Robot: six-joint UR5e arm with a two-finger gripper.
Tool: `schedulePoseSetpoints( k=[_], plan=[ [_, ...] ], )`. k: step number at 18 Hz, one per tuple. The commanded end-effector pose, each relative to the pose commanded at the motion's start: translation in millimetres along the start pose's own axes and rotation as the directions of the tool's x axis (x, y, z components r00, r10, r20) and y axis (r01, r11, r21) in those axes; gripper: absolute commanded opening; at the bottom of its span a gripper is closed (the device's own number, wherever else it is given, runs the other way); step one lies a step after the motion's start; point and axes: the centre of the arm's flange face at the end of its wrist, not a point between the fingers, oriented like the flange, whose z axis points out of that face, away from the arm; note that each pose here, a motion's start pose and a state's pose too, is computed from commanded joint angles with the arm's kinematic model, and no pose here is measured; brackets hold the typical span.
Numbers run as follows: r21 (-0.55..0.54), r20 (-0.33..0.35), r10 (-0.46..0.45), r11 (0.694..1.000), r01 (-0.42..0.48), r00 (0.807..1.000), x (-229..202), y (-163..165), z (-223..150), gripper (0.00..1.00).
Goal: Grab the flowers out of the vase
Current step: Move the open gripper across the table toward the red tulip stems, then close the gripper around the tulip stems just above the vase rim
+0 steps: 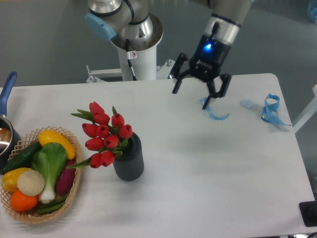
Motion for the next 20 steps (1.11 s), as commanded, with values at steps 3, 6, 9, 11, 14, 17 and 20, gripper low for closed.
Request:
schedulePoseSetpoints(
  k=[3, 6, 9, 11, 14, 17, 20],
  plan=[
    [0.004, -0.044, 0.023, 1.000, -0.023, 0.999, 7.0, -8.3, 20.6, 1.00],
    [0.006, -0.078, 0.044, 0.999, -0.044, 0.996, 14.1, -15.0, 36.4, 1.00],
    [0.017, -0.094, 0.087, 0.996, -0.086, 0.992, 14.2, -19.1, 61.9, 1.00],
    [0.034, -0.111, 0.126, 0.992, -0.123, 0.986, 15.4, -22.4, 89.4, 1.00],
    [0.091, -0.140, 0.145, 0.987, -0.133, 0.979, 20.7, -29.3, 112.9, 1.00],
    [0.124, -0.153, 0.122, 0.987, -0.104, 0.981, 23.3, -31.1, 115.8, 1.00],
    [0.114, -0.171, 0.112, 0.989, -0.094, 0.979, 27.0, -30.7, 125.4, 1.00]
  ],
)
